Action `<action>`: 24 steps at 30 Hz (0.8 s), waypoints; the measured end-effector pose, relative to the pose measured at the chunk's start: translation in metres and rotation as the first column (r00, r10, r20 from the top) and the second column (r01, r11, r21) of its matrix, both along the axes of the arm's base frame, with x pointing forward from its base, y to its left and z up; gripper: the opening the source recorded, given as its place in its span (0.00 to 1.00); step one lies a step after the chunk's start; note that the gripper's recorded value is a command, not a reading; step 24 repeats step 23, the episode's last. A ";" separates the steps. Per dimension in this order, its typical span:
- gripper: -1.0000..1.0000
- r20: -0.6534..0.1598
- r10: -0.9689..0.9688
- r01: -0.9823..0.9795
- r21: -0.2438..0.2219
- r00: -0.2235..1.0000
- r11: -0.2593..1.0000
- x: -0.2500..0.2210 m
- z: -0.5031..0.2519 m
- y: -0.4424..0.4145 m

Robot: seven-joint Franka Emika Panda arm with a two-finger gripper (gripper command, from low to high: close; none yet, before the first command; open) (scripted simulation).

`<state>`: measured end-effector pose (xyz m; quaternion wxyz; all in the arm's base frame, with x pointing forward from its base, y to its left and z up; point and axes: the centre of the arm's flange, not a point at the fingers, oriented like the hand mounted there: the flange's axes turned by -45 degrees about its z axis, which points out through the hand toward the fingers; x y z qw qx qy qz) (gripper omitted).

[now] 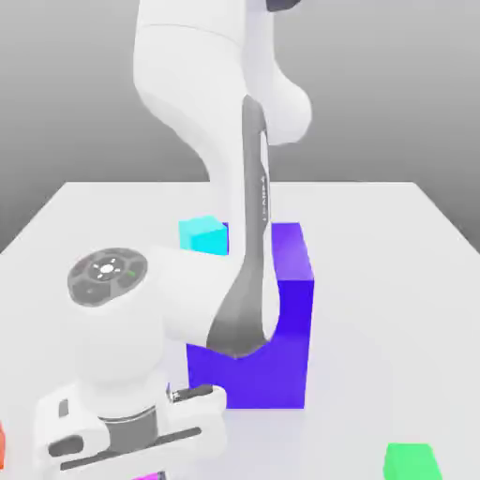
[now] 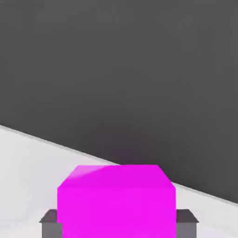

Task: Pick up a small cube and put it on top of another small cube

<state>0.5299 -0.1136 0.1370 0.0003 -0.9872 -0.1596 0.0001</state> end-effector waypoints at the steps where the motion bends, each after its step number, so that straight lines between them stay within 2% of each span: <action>1: 0.00 -0.001 0.000 0.000 0.000 1.000 1.000 -0.001 -0.007 0.000; 6: 0.00 -0.001 0.002 -0.002 0.001 1.000 1.000 0.000 0.044 0.002; 12: 0.00 -0.007 0.152 -0.152 0.016 0.988 0.988 0.010 0.075 0.147; 16: 0.00 -0.004 0.258 -0.258 0.010 0.966 0.966 -0.007 0.092 0.248; 19: 0.00 -0.001 0.319 -0.319 0.002 0.948 0.948 -0.022 0.065 0.307; 20: 1.00 -0.001 0.325 -0.325 0.001 0.946 0.946 -0.024 0.051 0.312; 24: 1.00 -0.001 0.325 -0.325 0.001 0.946 0.946 -0.024 0.051 0.312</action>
